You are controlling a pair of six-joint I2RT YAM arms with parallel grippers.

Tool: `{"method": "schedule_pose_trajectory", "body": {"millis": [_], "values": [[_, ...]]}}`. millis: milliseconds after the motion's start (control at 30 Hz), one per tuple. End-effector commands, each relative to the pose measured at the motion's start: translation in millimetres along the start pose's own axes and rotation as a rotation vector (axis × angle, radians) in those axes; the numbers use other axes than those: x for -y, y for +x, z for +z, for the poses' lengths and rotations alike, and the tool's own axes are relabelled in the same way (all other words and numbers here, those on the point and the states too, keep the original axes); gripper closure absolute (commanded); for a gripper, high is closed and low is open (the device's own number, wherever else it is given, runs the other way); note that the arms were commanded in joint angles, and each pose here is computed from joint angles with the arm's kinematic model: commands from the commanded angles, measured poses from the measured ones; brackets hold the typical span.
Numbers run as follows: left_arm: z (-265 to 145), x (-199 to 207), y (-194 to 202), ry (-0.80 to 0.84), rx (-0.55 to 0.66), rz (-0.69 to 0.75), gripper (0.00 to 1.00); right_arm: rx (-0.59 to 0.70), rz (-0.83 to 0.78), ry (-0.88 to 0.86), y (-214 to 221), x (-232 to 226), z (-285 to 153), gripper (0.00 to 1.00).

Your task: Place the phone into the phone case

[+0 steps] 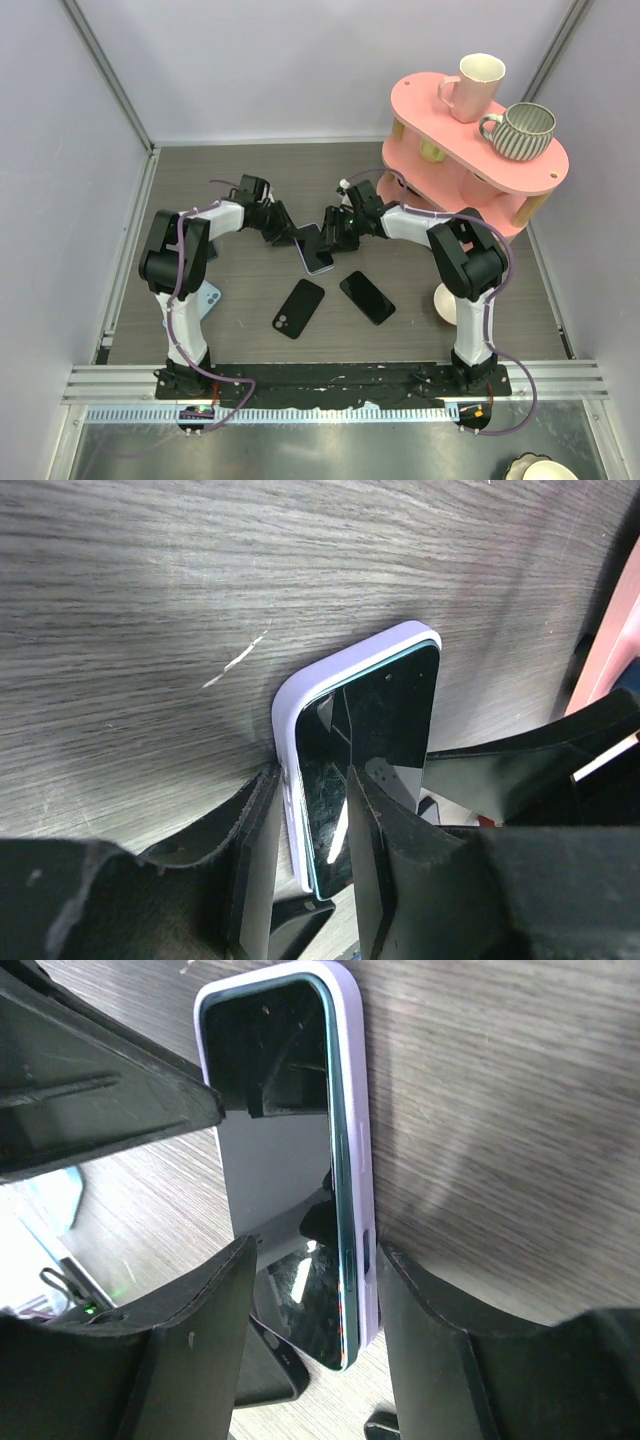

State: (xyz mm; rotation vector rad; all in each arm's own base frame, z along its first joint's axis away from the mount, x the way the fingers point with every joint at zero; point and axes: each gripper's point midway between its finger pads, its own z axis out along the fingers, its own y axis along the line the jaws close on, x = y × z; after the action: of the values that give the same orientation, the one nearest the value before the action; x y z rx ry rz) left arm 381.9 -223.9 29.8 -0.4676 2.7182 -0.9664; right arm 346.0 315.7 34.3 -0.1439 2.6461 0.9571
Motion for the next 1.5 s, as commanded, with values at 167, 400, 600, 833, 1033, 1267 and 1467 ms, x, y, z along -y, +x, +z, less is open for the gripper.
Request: {"method": "schedule_pose_trajectory", "body": {"millis": [167, 400, 600, 833, 1033, 1267, 1467], "values": [[15, -5, 21, 0.070, -0.062, -0.081, 0.71, 0.088, 0.081, -0.229, -32, -48, 4, 0.44], [16, -3, 23, 0.096, -0.064, -0.109, 0.73, 0.122, 0.149, -0.270, -38, -48, 3, 0.44], [15, -3, 23, 0.094, -0.062, -0.111, 0.73, 0.138, 0.165, -0.298, -35, -46, 1, 0.55], [11, 6, 19, 0.119, -0.057, -0.099, 0.73, 0.134, 0.174, -0.296, -29, -39, 0, 0.88], [-17, 28, -9, 0.166, -0.007, -0.073, 0.64, 0.164, 0.163, -0.320, -36, -46, -16, 0.99], [-82, 52, -31, 0.242, 0.101, 0.065, 0.45, 0.250, 0.131, -0.411, -56, -69, -63, 0.99], [-117, 86, -1, 0.451, 0.050, 0.181, 0.33, 0.318, 0.055, -0.577, -64, -110, -118, 0.99]]}}
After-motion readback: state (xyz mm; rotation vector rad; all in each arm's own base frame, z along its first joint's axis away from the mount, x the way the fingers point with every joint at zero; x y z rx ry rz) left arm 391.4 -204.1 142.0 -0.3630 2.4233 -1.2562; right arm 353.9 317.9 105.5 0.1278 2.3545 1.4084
